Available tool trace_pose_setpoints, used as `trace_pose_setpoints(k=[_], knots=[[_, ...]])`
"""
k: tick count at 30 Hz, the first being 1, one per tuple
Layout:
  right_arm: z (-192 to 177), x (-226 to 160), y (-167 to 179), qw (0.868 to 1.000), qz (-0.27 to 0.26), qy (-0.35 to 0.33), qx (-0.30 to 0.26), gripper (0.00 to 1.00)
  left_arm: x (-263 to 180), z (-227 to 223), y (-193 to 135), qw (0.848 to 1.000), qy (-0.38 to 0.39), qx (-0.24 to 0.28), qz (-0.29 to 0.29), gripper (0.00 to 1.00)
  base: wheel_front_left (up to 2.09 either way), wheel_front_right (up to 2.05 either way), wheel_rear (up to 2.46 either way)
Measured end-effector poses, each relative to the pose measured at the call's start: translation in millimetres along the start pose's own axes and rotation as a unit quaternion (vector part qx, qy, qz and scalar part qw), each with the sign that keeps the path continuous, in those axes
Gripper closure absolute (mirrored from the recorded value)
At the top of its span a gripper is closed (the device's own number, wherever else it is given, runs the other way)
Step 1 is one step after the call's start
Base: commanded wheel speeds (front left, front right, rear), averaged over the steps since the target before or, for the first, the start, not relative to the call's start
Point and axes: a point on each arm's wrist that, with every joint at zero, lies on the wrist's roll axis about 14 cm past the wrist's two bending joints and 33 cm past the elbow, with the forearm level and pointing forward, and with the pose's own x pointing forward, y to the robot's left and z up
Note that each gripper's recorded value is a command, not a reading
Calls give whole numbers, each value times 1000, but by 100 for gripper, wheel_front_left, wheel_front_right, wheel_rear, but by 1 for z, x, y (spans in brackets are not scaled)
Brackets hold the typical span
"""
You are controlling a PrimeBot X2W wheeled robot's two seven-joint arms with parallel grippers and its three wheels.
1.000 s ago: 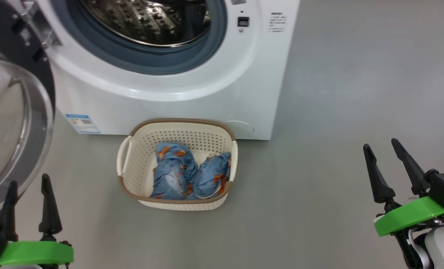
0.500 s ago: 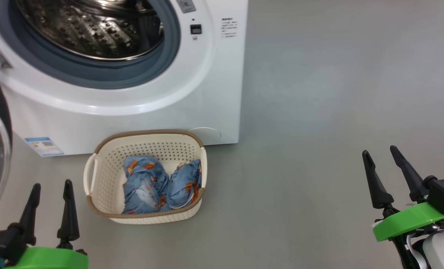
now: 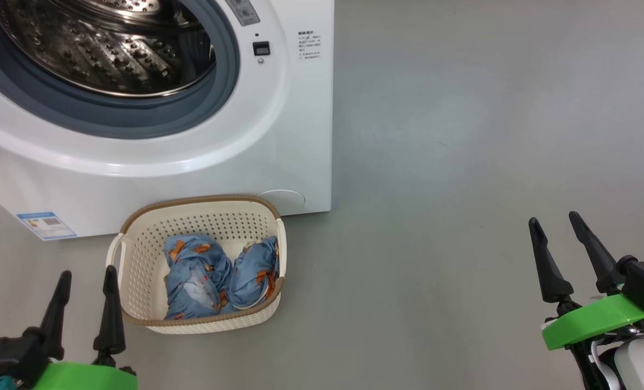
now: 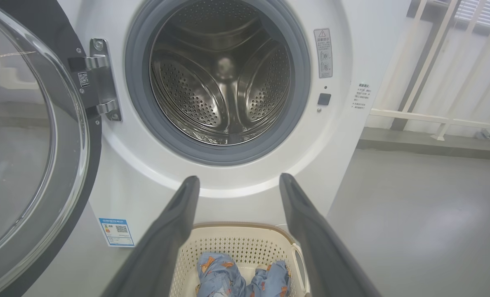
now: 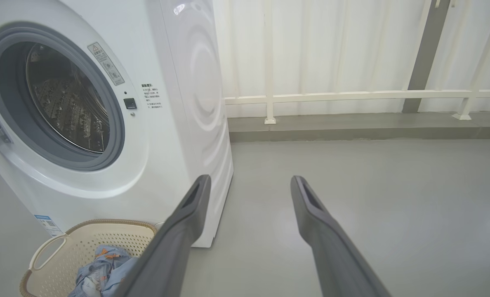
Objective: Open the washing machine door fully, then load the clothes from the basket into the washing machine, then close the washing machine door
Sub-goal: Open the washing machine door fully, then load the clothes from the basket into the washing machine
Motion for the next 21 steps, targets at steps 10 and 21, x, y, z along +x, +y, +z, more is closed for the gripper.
trace_pose_setpoints(k=[10,21], knots=[[0,0,-1,1000,-2,0,2,0,0,-3,0,1000,4,-15,3,0,0,0,0],[-2,1,-1,1000,-3,2,2,0,0,-11,-4,1000,14,-27,-1,0,0,0,0]])
